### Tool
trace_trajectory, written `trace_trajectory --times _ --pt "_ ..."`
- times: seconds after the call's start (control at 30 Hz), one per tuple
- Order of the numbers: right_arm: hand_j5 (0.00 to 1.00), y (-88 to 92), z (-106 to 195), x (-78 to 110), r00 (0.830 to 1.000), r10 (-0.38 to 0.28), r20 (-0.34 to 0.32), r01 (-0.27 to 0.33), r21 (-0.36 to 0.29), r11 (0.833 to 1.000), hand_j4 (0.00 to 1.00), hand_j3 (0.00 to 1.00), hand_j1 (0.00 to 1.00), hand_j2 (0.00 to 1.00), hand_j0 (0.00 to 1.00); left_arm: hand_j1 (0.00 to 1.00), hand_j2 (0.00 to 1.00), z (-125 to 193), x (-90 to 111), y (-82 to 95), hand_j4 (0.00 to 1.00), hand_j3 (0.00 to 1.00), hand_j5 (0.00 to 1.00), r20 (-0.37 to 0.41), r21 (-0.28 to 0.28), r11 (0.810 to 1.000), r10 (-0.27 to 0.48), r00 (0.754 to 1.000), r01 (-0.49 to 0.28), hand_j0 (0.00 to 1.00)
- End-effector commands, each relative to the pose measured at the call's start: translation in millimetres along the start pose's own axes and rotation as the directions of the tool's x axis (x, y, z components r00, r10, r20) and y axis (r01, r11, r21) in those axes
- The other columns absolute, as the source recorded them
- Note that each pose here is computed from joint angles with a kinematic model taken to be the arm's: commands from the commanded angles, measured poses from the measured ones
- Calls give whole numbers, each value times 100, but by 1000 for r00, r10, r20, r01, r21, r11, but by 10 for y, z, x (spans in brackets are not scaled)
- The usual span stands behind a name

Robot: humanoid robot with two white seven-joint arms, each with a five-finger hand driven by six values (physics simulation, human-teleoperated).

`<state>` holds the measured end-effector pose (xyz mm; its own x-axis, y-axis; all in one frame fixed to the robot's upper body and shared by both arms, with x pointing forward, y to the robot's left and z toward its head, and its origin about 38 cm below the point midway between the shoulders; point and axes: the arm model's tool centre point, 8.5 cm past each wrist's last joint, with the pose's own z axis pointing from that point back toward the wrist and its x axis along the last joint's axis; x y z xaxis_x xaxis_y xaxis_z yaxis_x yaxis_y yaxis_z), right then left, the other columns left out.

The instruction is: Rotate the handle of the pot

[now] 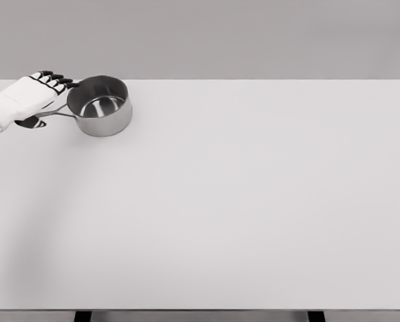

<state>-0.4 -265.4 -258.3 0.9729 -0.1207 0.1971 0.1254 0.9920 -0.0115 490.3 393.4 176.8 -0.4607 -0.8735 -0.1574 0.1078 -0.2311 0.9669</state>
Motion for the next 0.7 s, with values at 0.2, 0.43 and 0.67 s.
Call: trace_trajectory --times 0.2,0.43,0.67 --pt "100 1 -2 10 1000 0 2 0 0 1000 100 100 100 100 100 100 100 128 -202 -68 100 100 100 -46 -34 999 5 999 -6 100" --pt "100 1 -2 10 1000 0 2 0 0 1000 100 100 100 100 100 100 100 311 -450 -90 100 100 100 -108 -50 999 10 994 -15 100" --pt "100 0 0 1 1000 0 0 0 0 1000 100 100 100 100 100 100 100 294 -440 -89 100 100 100 -109 -44 999 17 994 -22 100"
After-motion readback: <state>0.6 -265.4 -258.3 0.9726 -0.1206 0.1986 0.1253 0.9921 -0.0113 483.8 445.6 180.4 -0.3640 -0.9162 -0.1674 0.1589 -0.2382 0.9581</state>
